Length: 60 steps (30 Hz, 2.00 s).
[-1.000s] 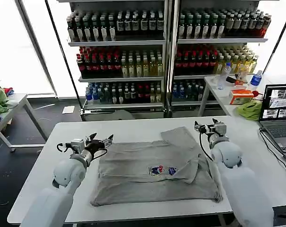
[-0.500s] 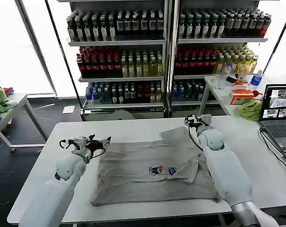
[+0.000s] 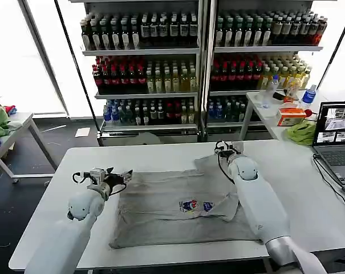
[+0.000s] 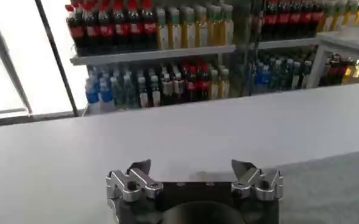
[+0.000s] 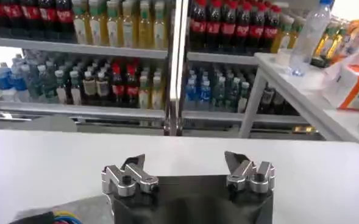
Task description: Fold and organize the clothes.
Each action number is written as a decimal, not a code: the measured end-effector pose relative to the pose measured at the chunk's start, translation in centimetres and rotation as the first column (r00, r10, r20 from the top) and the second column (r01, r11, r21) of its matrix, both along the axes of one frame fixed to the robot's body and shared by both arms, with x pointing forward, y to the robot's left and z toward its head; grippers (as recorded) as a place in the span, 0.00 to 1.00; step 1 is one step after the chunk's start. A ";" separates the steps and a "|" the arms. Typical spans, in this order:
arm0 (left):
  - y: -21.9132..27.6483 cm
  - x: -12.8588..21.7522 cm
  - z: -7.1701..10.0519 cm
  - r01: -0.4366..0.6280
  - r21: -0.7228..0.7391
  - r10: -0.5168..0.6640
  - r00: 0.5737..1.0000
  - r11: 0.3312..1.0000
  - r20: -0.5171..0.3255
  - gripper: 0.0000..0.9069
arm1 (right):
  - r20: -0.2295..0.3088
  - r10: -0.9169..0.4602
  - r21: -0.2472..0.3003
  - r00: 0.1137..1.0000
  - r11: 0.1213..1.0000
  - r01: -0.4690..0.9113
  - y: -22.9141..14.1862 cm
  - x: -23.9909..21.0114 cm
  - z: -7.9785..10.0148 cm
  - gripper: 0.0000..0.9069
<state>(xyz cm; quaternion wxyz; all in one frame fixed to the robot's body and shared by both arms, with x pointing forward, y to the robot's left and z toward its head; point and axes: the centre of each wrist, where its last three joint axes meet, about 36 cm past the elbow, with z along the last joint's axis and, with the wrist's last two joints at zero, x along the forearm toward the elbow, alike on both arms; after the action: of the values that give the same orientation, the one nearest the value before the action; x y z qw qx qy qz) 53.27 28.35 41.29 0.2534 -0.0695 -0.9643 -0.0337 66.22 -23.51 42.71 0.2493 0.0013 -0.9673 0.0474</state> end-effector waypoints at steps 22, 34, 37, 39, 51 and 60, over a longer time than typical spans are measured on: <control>-0.9 0.2 -1.1 0.013 -0.003 -0.013 1.000 1.000 -0.025 1.00 | -0.042 -0.004 -0.001 0.999 1.000 0.004 0.7 -0.4 -1.6 1.00; -0.9 0.4 -1.5 0.008 -0.011 -0.009 0.999 1.000 -0.037 0.89 | -0.056 -0.006 -0.003 0.998 1.000 0.005 1.0 -0.8 -2.2 1.00; -1.2 0.3 -1.7 0.013 -0.013 -0.014 0.999 1.000 -0.043 0.69 | -0.058 -0.008 -0.002 0.998 1.000 0.008 1.1 -0.9 -2.4 0.98; -1.4 0.2 -2.0 0.017 -0.013 -0.018 0.999 1.000 -0.048 0.56 | -0.059 -0.009 0.001 0.998 1.000 0.009 1.1 -1.1 -2.5 0.87; -1.4 -0.1 -2.5 0.016 -0.010 -0.017 0.998 1.000 -0.058 0.01 | -0.072 -0.017 -0.007 0.997 1.000 0.017 0.9 -2.2 -3.3 0.00; -2.0 -0.4 -2.8 0.027 -0.014 -0.028 0.998 1.000 -0.064 0.01 | -0.077 -0.020 -0.011 0.997 1.000 0.019 0.5 -3.2 -3.7 0.00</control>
<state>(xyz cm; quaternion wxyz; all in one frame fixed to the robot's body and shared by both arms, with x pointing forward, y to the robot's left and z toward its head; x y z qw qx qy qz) 52.88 26.38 38.49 0.2831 -0.0854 -0.9549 -0.0284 63.06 -23.00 39.06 0.2869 -0.0075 -0.9566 0.0498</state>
